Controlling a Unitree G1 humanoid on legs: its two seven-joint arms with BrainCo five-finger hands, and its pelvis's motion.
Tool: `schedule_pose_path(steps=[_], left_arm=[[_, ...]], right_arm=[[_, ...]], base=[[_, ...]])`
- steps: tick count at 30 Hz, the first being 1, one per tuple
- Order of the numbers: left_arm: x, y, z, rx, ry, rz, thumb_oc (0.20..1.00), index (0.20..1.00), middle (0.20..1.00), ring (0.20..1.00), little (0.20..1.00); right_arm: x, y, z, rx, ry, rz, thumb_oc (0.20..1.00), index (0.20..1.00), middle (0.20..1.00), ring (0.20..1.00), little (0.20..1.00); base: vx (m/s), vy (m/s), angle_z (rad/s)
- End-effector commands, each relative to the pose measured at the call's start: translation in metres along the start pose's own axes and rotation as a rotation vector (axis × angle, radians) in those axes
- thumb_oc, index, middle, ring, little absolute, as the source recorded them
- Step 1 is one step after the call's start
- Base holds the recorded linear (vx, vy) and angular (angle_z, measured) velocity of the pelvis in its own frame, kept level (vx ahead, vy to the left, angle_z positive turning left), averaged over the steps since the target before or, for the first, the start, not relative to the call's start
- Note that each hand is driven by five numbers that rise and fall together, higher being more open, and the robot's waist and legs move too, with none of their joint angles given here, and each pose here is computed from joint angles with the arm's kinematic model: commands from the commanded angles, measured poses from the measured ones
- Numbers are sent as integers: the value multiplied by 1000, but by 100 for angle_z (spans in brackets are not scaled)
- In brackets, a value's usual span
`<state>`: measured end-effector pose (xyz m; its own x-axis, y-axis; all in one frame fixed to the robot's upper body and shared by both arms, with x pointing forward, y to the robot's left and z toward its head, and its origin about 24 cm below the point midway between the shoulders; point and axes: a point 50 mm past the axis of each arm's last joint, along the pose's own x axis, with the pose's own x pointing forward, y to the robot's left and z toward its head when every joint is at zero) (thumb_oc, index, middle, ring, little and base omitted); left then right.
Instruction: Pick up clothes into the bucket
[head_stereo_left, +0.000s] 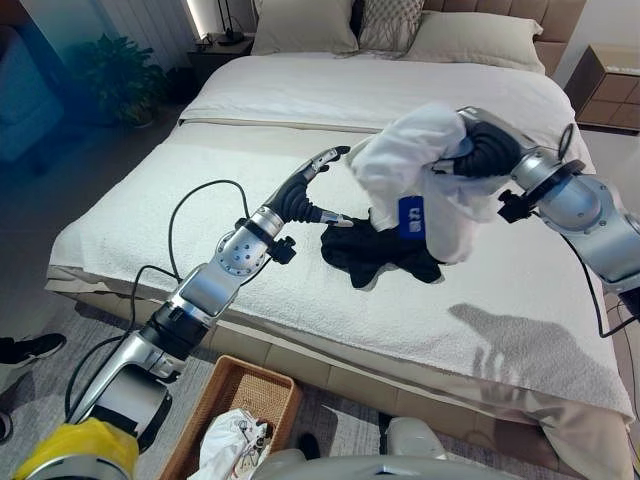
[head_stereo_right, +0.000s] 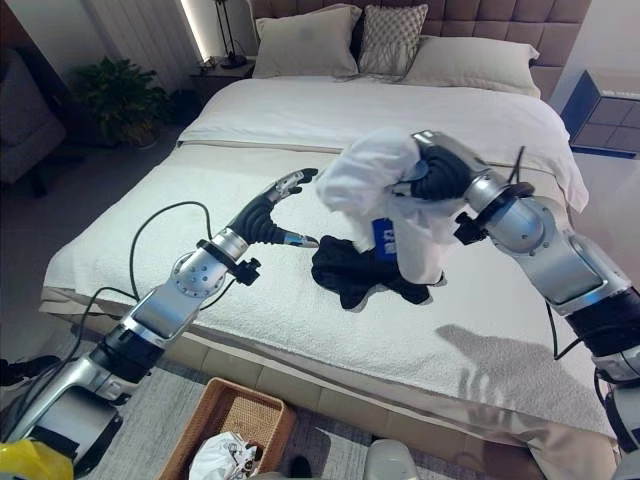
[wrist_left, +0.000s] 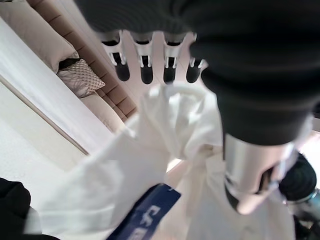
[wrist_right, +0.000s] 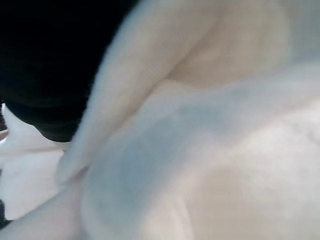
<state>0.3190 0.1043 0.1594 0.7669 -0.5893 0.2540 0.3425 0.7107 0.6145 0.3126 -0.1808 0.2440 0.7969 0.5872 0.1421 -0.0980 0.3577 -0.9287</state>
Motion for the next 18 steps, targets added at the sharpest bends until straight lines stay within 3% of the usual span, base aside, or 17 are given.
schedule_pose_path(steps=[1, 18], left_arm=[[13, 6, 15, 90, -74, -17, 1000, 1000, 1000, 1000, 1000], [31, -11, 37, 109, -167, -18, 1000, 1000, 1000, 1000, 1000]], right_arm=[[10, -19, 24, 73, -125, -19, 200, 200, 200, 200, 200], [21, 1, 24, 307, -123, 119, 200, 200, 200, 200, 200]], base=[[19, -3, 4], [5, -1, 5]])
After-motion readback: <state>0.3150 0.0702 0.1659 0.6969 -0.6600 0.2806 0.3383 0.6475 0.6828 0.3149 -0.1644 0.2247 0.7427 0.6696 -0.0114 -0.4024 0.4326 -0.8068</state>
